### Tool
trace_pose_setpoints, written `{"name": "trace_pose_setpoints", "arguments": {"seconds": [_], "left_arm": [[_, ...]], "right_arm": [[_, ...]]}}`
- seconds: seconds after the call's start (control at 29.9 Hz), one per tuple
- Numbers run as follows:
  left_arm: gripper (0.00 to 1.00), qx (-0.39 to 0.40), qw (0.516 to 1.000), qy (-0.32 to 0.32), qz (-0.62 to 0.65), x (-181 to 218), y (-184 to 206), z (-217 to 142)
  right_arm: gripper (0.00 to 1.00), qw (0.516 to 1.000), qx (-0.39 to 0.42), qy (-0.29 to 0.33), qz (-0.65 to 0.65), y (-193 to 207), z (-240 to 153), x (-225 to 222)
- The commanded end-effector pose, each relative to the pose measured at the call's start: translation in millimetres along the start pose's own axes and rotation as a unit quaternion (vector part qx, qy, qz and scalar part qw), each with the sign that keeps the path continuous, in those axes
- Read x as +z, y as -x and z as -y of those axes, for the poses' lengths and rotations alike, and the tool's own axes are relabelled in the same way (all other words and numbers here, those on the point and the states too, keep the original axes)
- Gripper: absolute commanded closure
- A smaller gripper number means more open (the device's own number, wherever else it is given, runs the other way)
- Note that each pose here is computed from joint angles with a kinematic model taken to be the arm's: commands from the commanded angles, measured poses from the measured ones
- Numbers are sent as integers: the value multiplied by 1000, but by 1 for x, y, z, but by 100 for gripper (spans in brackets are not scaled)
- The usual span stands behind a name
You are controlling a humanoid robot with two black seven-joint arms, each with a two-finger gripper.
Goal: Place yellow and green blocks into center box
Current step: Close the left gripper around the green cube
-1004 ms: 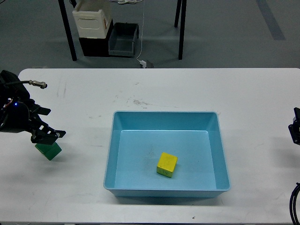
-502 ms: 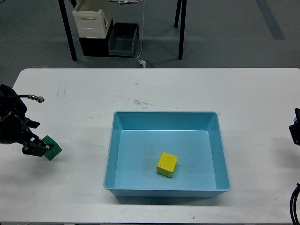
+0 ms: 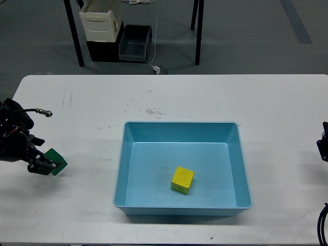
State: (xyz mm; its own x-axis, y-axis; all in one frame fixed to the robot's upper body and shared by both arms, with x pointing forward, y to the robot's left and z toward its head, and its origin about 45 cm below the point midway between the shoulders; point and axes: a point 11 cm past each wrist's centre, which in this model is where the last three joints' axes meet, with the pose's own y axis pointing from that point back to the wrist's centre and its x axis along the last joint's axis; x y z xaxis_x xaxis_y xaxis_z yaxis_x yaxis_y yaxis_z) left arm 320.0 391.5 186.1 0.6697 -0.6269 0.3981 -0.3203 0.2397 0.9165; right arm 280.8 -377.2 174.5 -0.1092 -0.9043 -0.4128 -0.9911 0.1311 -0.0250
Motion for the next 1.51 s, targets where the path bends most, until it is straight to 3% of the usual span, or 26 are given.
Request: {"name": "trace_pose_setpoints", "arguments": {"seconds": [0.0, 0.37, 0.64, 1.17, 1.47], "left_arm": [[1, 4, 1000, -4, -1, -4, 0, 4], [8, 2, 1000, -1, 1, -3, 10, 11], [31, 10, 1000, 0, 10, -2, 11, 13], [30, 0, 1000, -3, -1, -6, 18, 18], [59, -3, 1000, -5, -3, -6, 22, 18]], "right_arm": [[0, 1000, 1, 0, -1, 0, 0, 0], [0, 1000, 1, 0, -1, 0, 0, 0], [0, 1000, 2, 0, -1, -1, 0, 0], [0, 1000, 4, 1, -1, -1, 0, 1], [0, 1000, 6, 2, -2, -4, -1, 2]]}}
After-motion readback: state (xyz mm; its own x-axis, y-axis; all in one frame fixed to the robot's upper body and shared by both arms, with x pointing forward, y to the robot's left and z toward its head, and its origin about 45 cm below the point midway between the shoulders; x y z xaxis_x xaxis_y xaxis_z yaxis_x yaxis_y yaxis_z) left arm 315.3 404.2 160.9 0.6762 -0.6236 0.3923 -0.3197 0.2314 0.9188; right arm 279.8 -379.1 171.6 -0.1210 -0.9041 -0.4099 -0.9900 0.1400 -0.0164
